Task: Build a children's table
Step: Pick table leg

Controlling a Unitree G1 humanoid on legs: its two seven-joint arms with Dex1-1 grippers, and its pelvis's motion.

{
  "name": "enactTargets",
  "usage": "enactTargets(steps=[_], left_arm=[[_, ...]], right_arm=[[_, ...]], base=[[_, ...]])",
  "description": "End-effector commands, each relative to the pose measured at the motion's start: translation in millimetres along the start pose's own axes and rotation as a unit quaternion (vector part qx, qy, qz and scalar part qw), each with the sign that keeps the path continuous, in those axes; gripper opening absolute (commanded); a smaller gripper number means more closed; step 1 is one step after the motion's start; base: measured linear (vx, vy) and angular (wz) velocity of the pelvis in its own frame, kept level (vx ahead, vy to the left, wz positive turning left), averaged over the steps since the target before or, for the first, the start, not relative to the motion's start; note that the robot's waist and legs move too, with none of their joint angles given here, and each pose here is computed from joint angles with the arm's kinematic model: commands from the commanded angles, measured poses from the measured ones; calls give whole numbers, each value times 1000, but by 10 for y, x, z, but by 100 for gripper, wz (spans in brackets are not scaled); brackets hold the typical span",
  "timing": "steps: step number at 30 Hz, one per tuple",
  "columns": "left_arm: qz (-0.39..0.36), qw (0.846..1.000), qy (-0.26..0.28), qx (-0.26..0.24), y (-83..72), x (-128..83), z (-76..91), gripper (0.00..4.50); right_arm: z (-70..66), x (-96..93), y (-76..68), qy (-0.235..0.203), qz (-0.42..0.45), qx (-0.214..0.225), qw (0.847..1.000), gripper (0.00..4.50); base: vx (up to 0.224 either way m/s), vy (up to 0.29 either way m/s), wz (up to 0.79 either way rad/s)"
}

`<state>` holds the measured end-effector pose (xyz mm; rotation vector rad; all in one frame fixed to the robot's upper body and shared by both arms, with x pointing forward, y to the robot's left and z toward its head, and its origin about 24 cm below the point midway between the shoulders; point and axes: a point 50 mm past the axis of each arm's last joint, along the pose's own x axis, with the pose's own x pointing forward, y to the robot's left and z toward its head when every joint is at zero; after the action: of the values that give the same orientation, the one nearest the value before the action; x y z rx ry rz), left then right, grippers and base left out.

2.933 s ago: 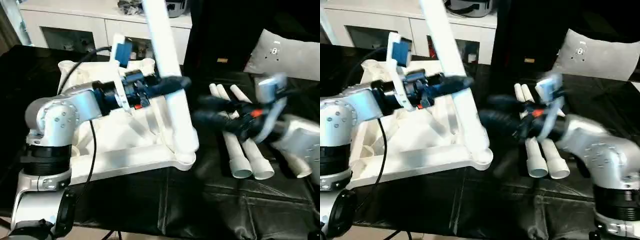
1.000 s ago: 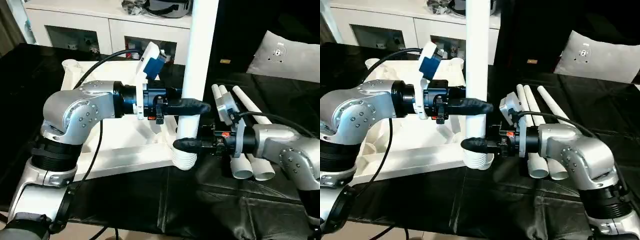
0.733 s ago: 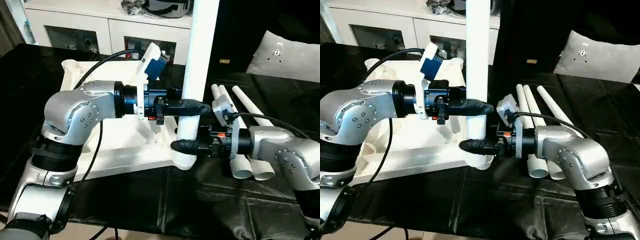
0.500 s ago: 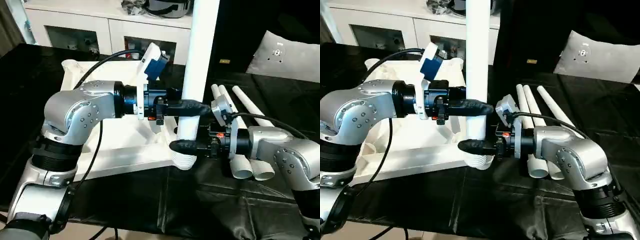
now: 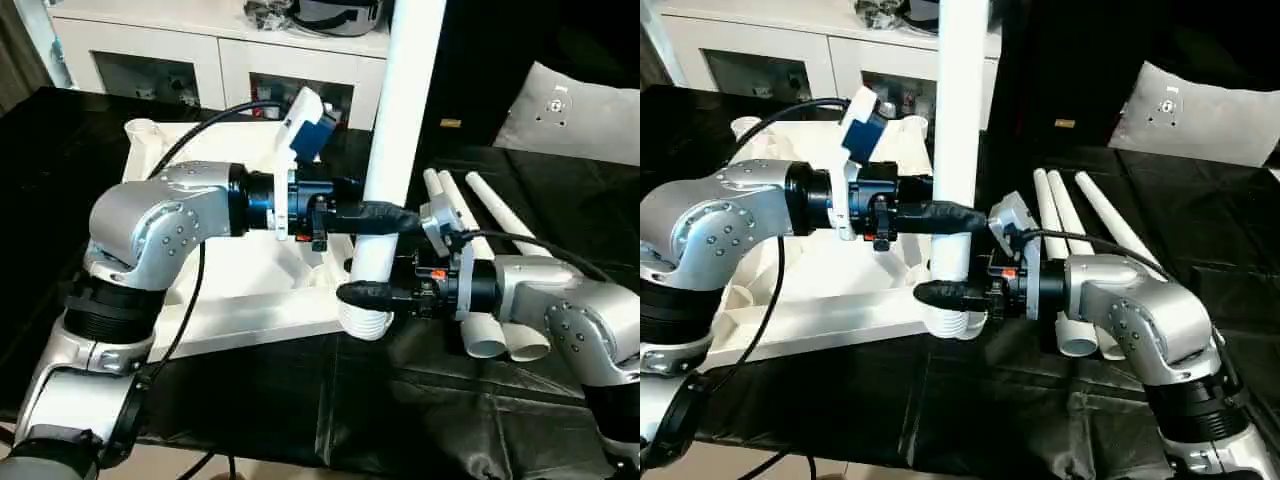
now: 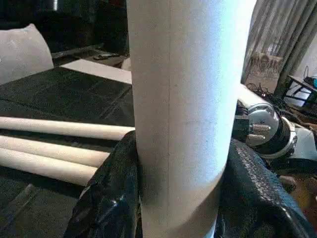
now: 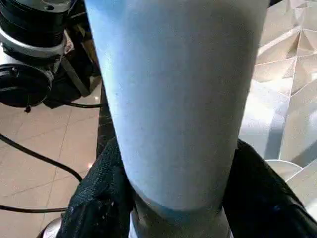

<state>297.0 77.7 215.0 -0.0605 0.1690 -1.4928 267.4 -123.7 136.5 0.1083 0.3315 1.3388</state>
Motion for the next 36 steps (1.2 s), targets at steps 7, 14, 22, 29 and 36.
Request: enactTargets(steps=[7, 14, 22, 29, 36], left_arm=[[-9, 1000, 8, 25, -27, 44, 48, 184], [-10, 1000, 11, 27, -23, 49, 42, 184], [-9, 999, 11, 29, -18, 49, 44, 184], [-4, 999, 9, 31, -9, 41, 53, 184], [6, 1000, -20, 23, -37, 69, 86, 256]], right_arm=[[4, 0, -30, -10, -18, 14, 1000, 274], [55, -25, -64, -21, -31, 6, 999, 312], [39, -19, -43, -20, -22, 8, 1000, 238], [15, 5, -37, -19, -26, 8, 999, 204], [-26, 32, -37, -20, -46, 12, 999, 198]], base=[[0, 0, 0], [0, 0, 0], [0, 0, 0], [0, 0, 0], [0, 0, 0]])
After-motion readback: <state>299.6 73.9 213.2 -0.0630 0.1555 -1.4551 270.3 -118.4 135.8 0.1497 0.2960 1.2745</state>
